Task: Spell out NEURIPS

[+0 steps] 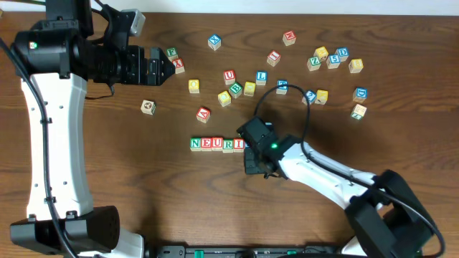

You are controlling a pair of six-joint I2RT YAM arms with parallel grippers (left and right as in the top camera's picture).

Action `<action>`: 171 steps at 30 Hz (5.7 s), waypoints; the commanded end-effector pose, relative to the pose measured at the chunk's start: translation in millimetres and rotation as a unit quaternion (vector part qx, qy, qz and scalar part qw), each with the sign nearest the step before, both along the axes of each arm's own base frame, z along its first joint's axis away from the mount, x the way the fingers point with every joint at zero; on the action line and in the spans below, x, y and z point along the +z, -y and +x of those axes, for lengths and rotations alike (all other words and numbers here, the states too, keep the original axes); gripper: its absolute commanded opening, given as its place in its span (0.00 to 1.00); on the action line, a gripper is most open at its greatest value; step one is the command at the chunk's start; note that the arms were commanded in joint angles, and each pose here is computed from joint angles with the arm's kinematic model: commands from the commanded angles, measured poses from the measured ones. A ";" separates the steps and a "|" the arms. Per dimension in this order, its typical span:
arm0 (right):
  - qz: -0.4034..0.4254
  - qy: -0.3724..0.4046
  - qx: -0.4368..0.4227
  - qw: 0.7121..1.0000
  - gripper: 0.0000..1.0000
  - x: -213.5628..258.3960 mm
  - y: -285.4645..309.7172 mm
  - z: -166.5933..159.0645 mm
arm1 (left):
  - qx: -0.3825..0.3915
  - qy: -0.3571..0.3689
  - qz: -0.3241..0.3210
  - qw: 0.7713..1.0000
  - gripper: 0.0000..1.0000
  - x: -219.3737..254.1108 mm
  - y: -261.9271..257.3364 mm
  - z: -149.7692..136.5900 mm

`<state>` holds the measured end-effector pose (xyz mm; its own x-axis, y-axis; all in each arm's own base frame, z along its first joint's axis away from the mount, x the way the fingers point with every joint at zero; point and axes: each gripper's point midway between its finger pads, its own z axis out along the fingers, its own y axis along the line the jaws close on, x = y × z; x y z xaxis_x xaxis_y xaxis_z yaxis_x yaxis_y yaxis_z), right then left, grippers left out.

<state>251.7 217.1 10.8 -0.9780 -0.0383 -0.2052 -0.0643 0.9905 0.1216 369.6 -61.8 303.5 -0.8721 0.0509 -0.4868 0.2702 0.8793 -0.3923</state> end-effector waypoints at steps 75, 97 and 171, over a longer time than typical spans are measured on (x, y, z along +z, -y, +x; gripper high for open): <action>-0.043 0.045 -0.016 0.998 0.01 -6.0 13.5 18.4 | -0.006 0.014 0.000 1.000 0.98 8.2 0.2 -1.1; 0.052 0.002 0.033 0.998 0.01 -3.6 -34.6 -4.4 | -0.006 0.014 0.000 1.000 0.98 8.2 0.2 -1.1; 0.092 0.077 0.097 0.988 0.01 -9.1 -76.8 19.5 | -0.006 0.014 0.000 1.000 0.98 8.2 0.2 -1.1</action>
